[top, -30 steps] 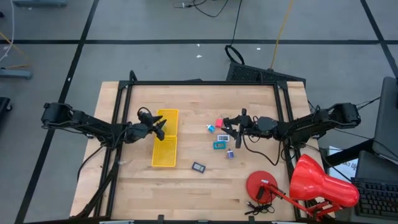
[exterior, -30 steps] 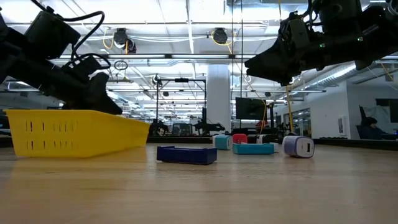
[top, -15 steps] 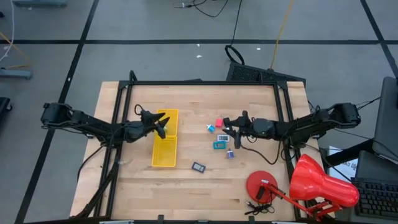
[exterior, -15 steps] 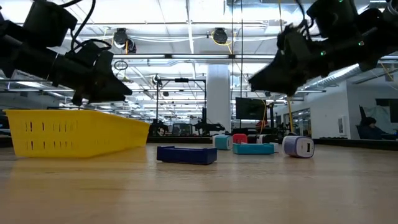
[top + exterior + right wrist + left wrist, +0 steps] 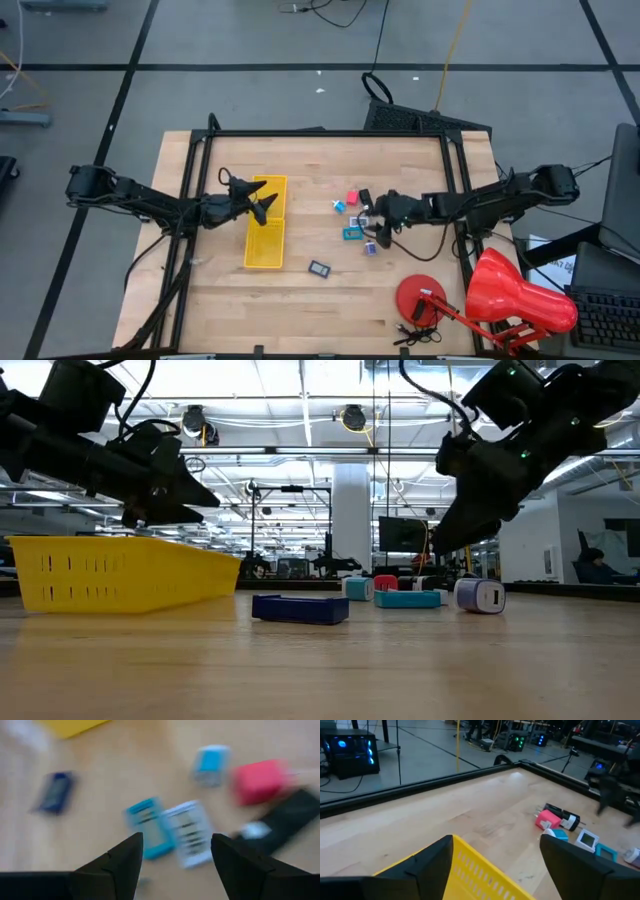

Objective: Pick & Place Office items
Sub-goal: Put the blue adapter into the top yellow basket

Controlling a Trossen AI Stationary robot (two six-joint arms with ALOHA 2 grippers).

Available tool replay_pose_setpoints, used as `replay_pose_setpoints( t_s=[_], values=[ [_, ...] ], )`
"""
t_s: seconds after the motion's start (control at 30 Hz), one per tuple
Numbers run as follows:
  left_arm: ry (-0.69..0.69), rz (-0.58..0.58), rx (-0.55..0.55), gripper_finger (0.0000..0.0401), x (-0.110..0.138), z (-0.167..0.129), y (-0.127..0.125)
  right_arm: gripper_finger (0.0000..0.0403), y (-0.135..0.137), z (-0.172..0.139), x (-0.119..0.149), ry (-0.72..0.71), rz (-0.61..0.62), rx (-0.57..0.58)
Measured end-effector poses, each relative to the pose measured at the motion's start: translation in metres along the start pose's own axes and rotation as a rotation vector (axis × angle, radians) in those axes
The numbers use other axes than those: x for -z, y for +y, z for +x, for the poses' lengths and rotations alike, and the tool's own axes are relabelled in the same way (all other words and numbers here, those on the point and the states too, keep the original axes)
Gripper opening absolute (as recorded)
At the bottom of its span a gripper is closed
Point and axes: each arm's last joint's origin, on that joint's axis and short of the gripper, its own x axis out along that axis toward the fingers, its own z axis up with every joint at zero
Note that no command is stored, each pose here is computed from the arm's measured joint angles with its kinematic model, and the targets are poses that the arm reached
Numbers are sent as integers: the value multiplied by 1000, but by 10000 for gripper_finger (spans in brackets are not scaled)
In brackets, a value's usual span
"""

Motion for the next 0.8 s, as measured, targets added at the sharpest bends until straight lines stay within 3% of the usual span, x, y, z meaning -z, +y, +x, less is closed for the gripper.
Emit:
replay_pose_setpoints(
  t_s=[0.07, 0.17, 0.4, 0.57, 0.8],
  values=[
    [0, -11, 0, 305, 0, 0, 0, 217, 8, -1, 1, 7, -17, -84],
    [0, -22, 0, 304, 0, 0, 0, 207, 21, -2, 6, 7, -103, -122],
    [0, -25, 0, 294, 0, 0, 0, 198, 42, -5, 31, -2, -383, -73],
    [-1, -26, 0, 299, 0, 0, 0, 210, 40, 0, 43, 13, -407, -27],
    [0, -59, 1, 301, 0, 0, 0, 250, 40, 20, 56, -14, -381, -113]
  ],
)
